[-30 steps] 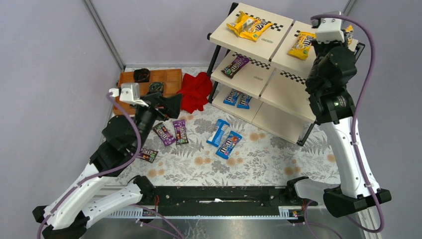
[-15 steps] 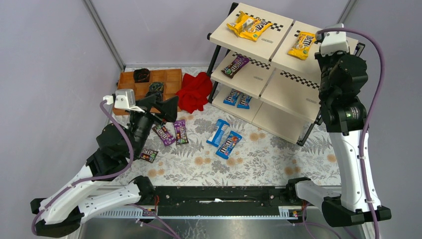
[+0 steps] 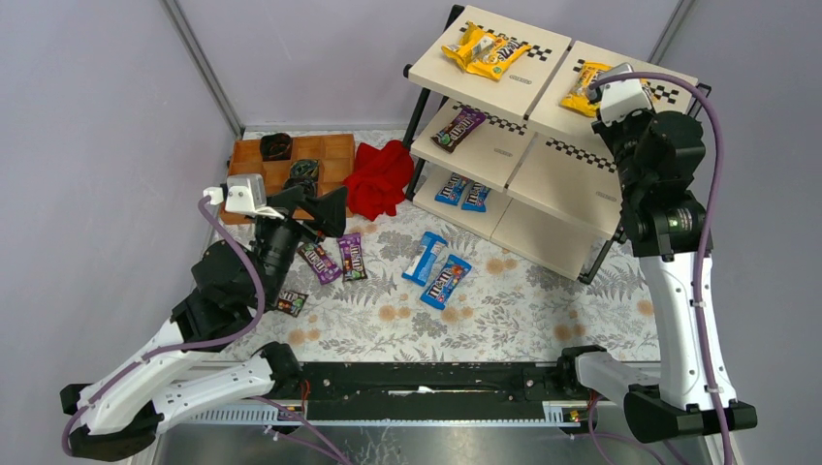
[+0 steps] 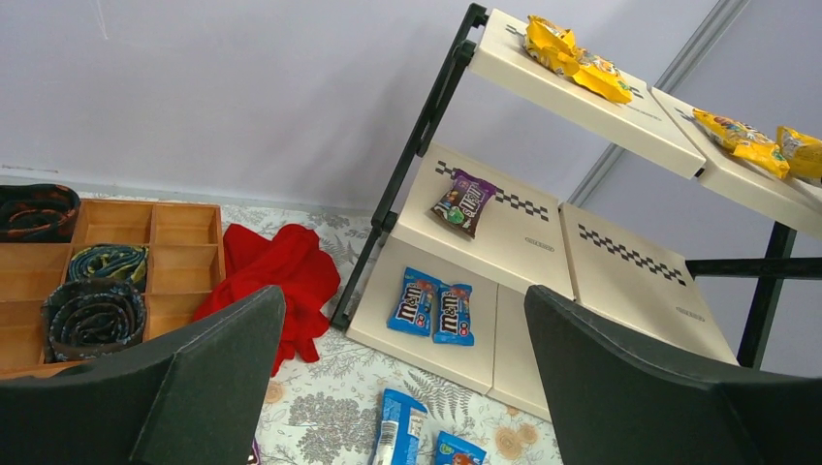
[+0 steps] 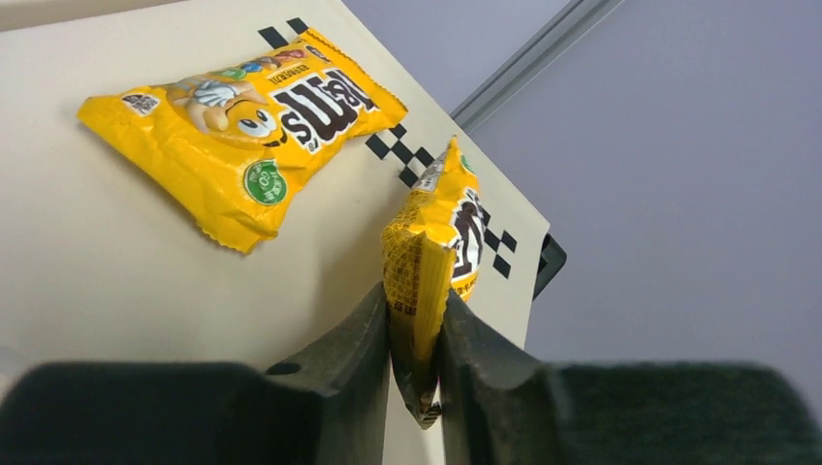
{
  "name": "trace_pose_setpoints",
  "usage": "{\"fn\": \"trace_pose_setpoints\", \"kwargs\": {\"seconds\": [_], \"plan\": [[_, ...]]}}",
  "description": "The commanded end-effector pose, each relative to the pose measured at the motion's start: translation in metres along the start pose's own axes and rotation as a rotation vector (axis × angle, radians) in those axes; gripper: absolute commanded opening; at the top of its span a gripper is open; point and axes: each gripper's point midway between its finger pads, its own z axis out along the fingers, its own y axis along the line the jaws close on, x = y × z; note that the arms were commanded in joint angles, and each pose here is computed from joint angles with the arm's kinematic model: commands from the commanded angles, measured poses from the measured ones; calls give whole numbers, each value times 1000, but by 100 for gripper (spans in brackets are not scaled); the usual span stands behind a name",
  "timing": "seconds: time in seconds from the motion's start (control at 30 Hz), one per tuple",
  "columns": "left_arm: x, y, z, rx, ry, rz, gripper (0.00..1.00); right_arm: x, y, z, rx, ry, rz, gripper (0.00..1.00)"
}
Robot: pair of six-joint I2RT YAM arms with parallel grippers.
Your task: Place and organize the candy bags onto the shelf
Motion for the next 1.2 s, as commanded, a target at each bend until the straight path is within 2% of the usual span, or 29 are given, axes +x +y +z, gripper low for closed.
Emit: {"fn": "trace_pose_setpoints", "kwargs": {"seconds": [0.0, 0.07, 0.13, 0.2, 0.27, 0.33, 0.5, 0.57, 0.67, 0.77, 0.87, 0.97, 1.17], "plan": [[-9, 1, 2, -9, -37, -10, 99, -1, -6, -12, -17, 18, -20, 43], [-8, 0, 2, -6, -34, -10, 99, -7, -6, -19, -35, 0, 16, 65], [-7, -1, 2, -1, -31, -10, 99, -14, -4, -28, -66, -17, 79, 82], [-6, -1, 2, 0, -28, -10, 99, -16, -4, -39, -70, -13, 157, 95], [-4, -3, 3, 5, -23, -10, 99, -14, -1, -47, -74, 0, 247, 99], [-2, -5, 4, 12, -16, -10, 99, -13, -3, -52, -40, 17, 376, 100], [6, -8, 8, 22, 5, -5, 99, -5, -34, -61, 233, 59, 829, 99], [8, -9, 9, 27, 9, -8, 99, -15, -35, -59, 223, 37, 887, 99], [9, -8, 11, 25, 12, -10, 99, -19, -39, -53, 245, 31, 917, 98], [10, -6, 13, 19, 14, -11, 98, -18, -36, -46, 239, 41, 903, 86], [11, -4, 16, 11, 14, -8, 98, -20, -23, -41, 172, 50, 893, 83], [13, -4, 17, 13, 18, -5, 98, -14, -17, -39, 152, 78, 856, 71], [17, -6, 20, 14, 29, 2, 99, -3, -10, -32, 148, 124, 787, 68]]}}
